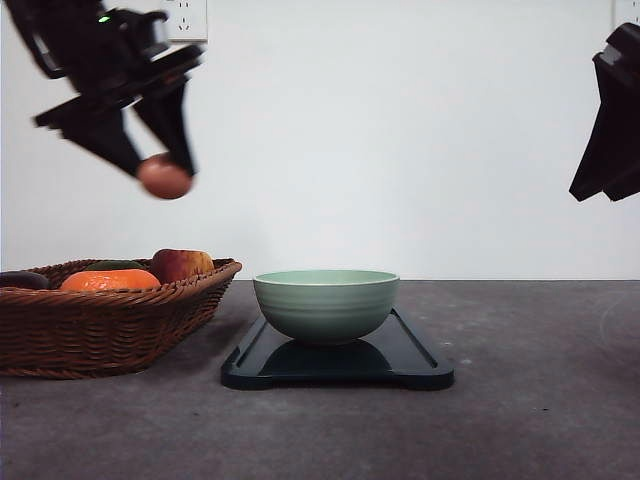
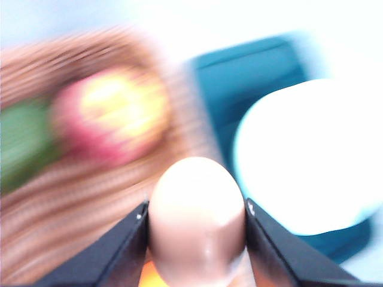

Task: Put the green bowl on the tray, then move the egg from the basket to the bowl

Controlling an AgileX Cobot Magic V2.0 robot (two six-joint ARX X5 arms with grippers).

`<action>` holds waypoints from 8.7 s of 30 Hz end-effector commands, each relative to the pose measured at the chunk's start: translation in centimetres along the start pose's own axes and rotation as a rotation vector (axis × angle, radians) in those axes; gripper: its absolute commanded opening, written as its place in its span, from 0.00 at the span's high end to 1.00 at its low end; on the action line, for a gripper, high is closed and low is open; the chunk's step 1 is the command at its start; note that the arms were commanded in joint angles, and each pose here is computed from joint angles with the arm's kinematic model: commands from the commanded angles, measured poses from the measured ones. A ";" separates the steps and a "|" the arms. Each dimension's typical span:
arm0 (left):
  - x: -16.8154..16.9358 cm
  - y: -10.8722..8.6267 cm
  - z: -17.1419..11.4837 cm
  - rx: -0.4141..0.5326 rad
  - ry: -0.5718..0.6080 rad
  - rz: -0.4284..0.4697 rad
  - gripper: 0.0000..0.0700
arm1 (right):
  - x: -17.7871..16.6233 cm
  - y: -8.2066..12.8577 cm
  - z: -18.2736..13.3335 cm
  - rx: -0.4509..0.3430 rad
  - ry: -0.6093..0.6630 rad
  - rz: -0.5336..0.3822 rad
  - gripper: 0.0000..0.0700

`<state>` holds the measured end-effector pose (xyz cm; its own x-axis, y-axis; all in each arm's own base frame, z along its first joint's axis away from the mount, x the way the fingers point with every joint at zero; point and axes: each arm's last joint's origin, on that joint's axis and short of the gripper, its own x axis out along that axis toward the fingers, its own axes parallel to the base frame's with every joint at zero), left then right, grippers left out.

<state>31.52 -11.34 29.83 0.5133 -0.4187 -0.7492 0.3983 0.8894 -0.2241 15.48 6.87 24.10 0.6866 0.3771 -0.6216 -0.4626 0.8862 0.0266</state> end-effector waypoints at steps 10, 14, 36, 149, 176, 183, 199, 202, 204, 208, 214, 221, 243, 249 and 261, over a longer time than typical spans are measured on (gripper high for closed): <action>2.5 -6.4 1.4 0.146 -0.154 -0.056 0.68 | 0.0 0.0 0.2 -0.010 -0.006 0.002 0.65; 4.7 -8.2 1.1 0.184 -0.158 -0.059 0.68 | 0.0 0.1 0.2 -0.010 -0.006 0.003 0.65; 15.2 -10.2 -2.8 0.239 0.002 -0.011 0.68 | 0.0 0.1 0.2 -0.010 -0.004 0.004 0.65; -9.2 2.1 -19.4 -0.073 -0.481 0.263 1.00 | 0.0 0.1 0.2 -0.011 -0.006 0.025 0.98; -5.3 4.7 -27.7 -0.133 -0.815 0.388 1.00 | 0.0 0.1 0.2 -0.011 -0.006 0.025 0.98; -5.3 4.7 -27.7 -0.132 -0.815 0.388 1.00 | 0.0 0.1 0.2 -0.011 -0.006 0.025 0.98; -5.3 4.7 -27.7 -0.132 -0.815 0.388 1.00 | -0.2 -0.1 0.2 -0.044 -0.014 -0.012 0.98; -5.3 4.7 -27.7 -0.132 -0.815 0.388 1.00 | -0.7 -0.5 0.1 -0.046 -0.070 -0.053 0.98; -5.3 4.7 -27.7 -0.132 -0.815 0.388 1.00 | -1.0 -1.0 -0.3 -0.040 -0.135 -0.083 0.98; -5.3 4.7 -27.7 -0.132 -0.816 0.388 1.00 | -1.1 -1.9 -2.2 -0.013 -0.263 -0.157 0.98; -5.3 4.7 -27.7 -0.132 -0.815 0.388 1.00 | -0.5 -2.6 -6.6 0.019 -0.407 -0.238 0.98; -5.3 4.7 -27.7 -0.132 -0.815 0.388 1.00 | -0.3 -2.9 -9.8 0.028 -0.516 -0.312 0.98; -5.3 4.7 -27.7 -0.132 -0.816 0.388 1.00 | -1.5 -3.0 -11.1 0.032 -0.613 -0.395 0.98; -5.3 4.7 -27.7 -0.132 -0.816 0.388 1.00 | -1.5 -3.0 -11.0 0.031 -0.617 -0.396 0.98; -5.3 4.7 -27.7 -0.132 -0.816 0.388 1.00 | -1.5 -3.0 -11.0 0.031 -0.617 -0.396 0.98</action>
<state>9.52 0.07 16.02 0.9921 -0.0456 -0.1171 0.0272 0.9877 -0.1540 9.65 0.64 16.35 0.9939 0.1019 -0.0417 -0.1049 0.9913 -0.0795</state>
